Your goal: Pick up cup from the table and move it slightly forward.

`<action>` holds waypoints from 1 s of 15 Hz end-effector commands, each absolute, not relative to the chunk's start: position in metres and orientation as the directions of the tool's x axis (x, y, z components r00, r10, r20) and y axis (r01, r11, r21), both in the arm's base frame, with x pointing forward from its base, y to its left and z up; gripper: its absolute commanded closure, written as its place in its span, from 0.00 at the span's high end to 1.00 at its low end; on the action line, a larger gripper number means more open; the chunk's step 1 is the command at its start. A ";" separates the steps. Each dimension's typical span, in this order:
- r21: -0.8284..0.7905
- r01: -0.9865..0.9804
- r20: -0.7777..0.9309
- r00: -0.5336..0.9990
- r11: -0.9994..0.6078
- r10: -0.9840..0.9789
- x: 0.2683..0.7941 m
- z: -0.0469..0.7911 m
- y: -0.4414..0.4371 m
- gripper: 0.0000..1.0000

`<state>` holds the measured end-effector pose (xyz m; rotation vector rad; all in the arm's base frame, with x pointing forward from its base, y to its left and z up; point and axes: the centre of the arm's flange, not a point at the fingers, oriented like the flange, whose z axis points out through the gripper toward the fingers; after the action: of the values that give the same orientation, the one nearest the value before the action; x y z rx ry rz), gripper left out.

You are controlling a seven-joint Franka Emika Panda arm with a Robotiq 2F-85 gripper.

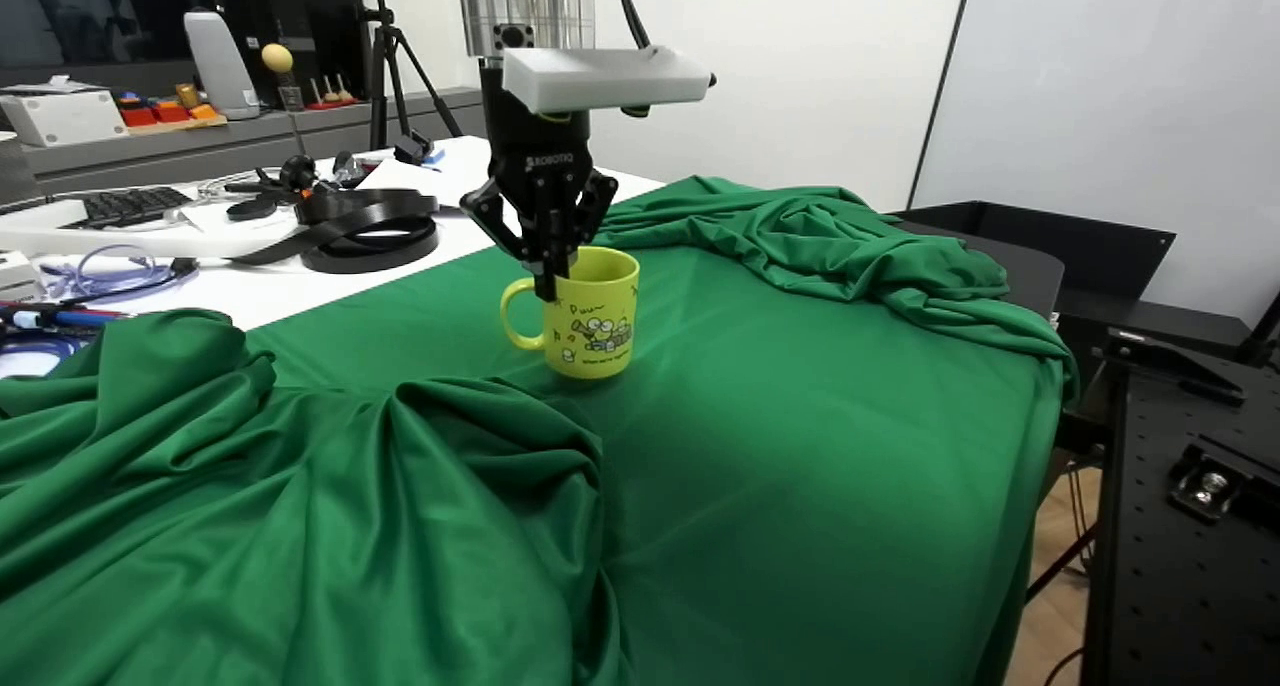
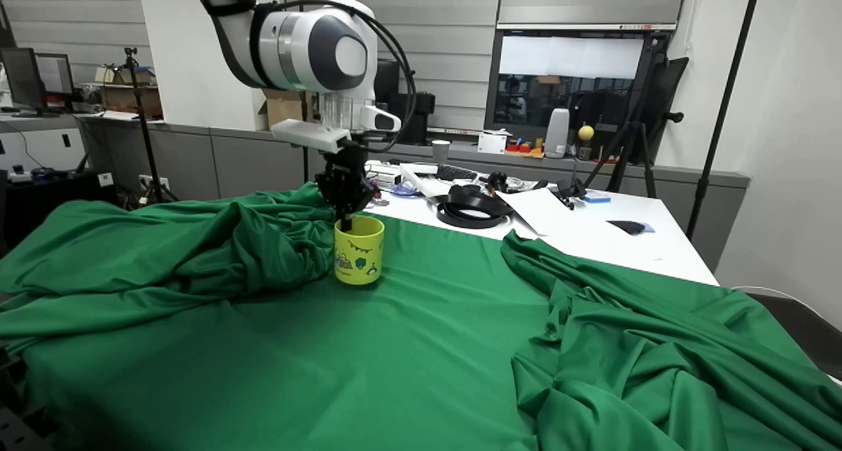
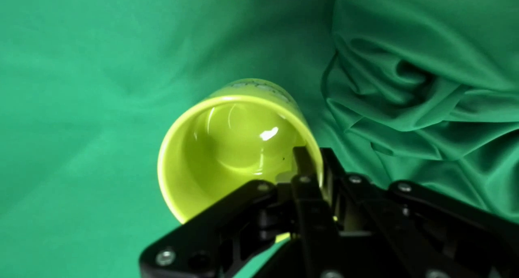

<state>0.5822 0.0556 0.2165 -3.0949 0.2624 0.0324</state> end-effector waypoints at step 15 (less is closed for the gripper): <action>-0.008 -0.192 -0.086 0.978 -0.981 -0.191 0.590 0.242 0.053 1.00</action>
<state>0.5935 0.0553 0.2192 -3.1024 0.2503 0.0965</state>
